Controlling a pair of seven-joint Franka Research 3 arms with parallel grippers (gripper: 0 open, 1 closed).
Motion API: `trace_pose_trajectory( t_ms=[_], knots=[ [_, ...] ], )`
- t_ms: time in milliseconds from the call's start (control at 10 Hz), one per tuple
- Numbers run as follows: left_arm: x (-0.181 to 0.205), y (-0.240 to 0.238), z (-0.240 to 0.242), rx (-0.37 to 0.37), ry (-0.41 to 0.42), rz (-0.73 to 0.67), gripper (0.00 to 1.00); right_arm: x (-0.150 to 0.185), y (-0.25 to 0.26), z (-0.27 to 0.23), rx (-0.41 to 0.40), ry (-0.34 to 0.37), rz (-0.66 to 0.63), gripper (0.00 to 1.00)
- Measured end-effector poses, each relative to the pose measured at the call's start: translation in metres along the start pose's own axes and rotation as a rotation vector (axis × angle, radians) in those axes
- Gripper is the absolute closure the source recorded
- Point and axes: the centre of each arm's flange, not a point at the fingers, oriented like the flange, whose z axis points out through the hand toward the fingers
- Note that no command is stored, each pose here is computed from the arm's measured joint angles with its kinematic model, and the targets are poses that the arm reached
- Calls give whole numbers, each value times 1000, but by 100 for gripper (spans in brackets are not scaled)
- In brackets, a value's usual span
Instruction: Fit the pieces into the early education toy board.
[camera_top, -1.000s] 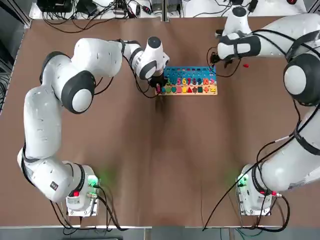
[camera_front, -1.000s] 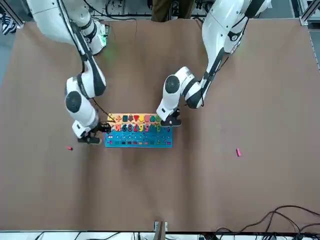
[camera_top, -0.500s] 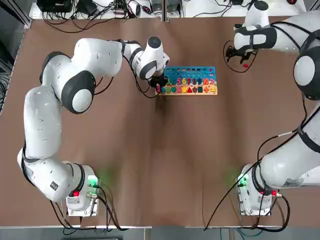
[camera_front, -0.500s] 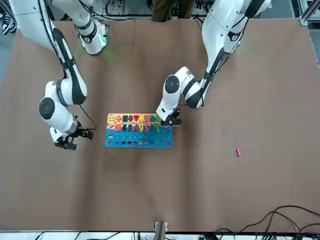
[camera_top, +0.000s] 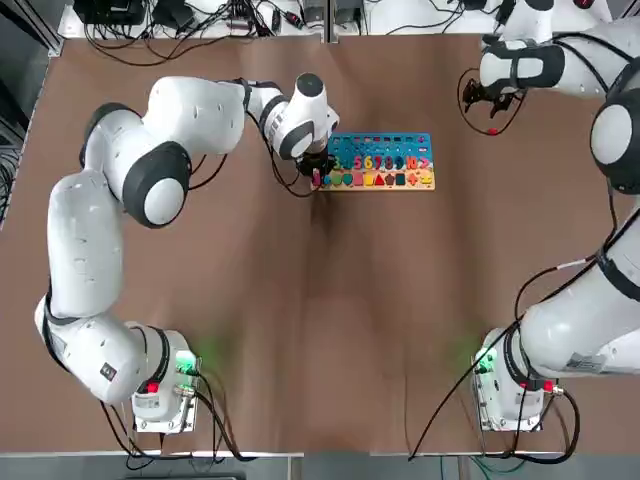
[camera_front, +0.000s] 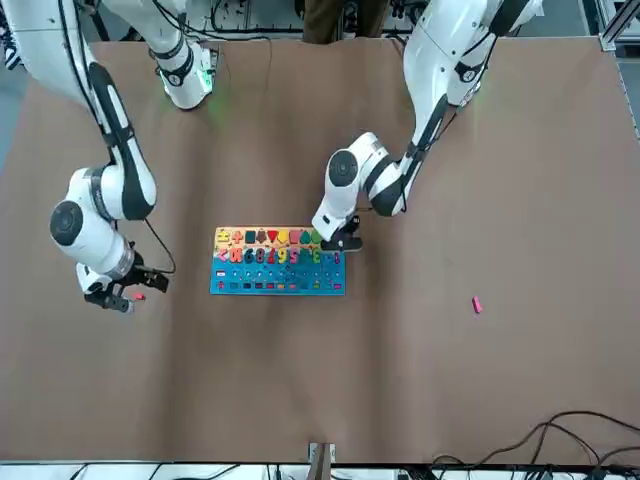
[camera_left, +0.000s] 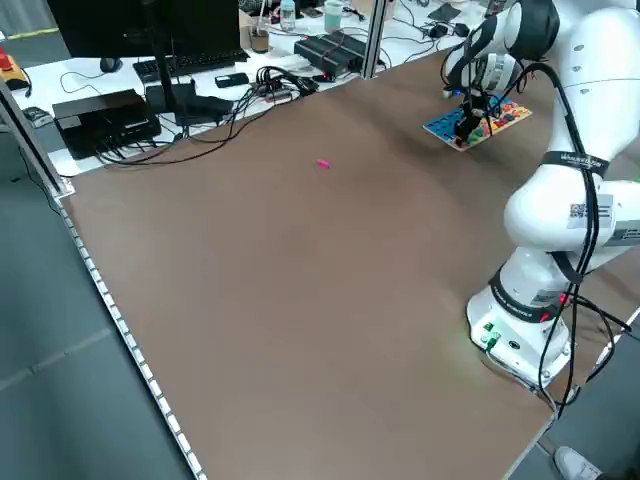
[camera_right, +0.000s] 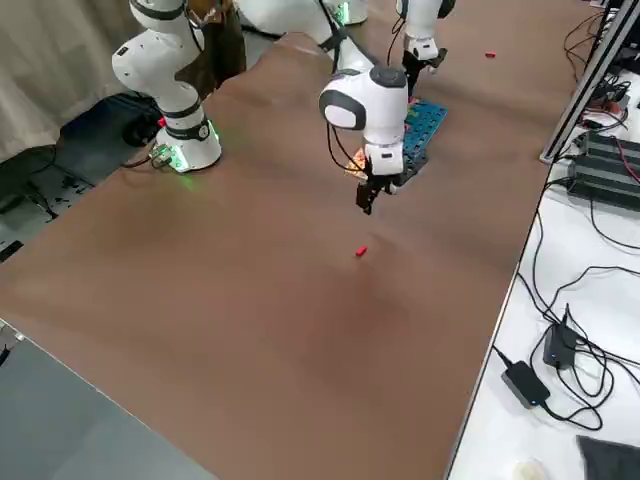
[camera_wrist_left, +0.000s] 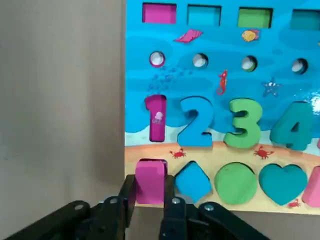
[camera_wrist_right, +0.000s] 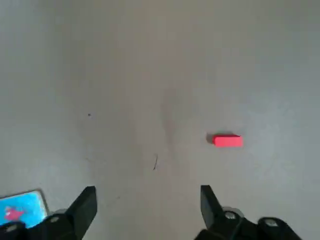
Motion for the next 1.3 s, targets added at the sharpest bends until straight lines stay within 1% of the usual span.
trace_pose_trajectory(
  t_ms=[100, 200, 300, 600, 900, 1100, 1300],
  knots=[
    [0, 0, 0, 0, 0, 0, 74, 1, 6, 10, -2, -16, -16, 13],
    [0, 0, 0, 0, 0, 0, 74, 2, 15, 21, -4, -32, -33, 23],
    [0, 0, 0, 0, 0, 0, 74, 4, 26, 27, -4, -39, -43, 25],
    [0, 0, 0, 0, 0, 0, 74, 14, 48, 29, -2, -36, -38, 25],
    [0, 1, 0, -1, 0, 1, 74, 16, 82, 43, -2, -62, -70, 24],
    [0, 1, -1, -1, 0, 2, 74, 15, 85, 58, 1, -82, -75, 24],
    [0, 2, -2, -4, 2, 2, 74, 16, 79, 62, 15, -86, -74, 25]
  ],
)
